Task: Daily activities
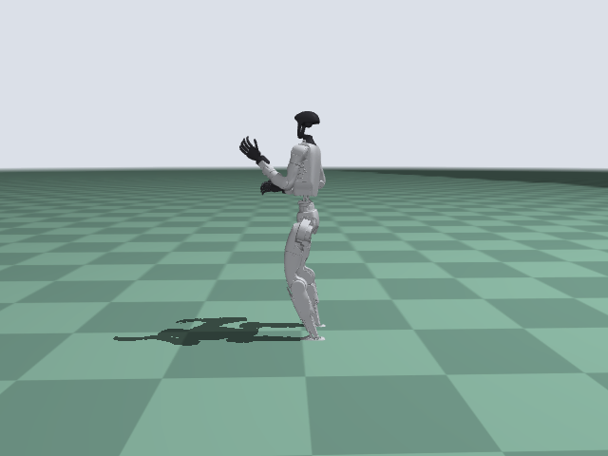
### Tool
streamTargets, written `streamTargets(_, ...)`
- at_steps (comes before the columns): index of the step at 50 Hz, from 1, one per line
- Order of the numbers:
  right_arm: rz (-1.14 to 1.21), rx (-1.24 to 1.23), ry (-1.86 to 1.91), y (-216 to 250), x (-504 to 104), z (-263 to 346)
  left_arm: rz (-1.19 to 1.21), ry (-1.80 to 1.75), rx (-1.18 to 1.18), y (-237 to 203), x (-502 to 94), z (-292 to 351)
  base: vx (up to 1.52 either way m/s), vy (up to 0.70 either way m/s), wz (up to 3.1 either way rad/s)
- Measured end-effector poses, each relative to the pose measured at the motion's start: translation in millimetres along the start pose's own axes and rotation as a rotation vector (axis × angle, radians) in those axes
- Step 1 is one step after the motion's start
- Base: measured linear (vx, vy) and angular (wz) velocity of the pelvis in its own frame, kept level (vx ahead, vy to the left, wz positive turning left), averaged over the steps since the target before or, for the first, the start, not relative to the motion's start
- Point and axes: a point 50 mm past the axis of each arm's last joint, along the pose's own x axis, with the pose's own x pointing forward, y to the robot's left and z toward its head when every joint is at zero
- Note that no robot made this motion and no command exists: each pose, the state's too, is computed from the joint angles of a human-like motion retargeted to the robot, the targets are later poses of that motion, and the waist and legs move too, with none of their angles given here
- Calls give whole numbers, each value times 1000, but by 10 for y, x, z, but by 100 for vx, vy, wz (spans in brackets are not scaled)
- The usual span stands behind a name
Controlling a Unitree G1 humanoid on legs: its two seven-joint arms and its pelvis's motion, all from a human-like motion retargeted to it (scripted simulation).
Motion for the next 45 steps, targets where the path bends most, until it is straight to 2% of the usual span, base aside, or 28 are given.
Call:
streamTargets(27,-39,14,63,35,-61,-109,-139,-132,102,-130,96,131,0,0,0)
streamTargets(35,-40,-18,121,102,-151,-225,-78,16,363,349,-57,-139,0,0,0)
streamTargets(45,-76,-4,61,139,-9,-126,7,469,710,1291,-761,-531,0,0,0)
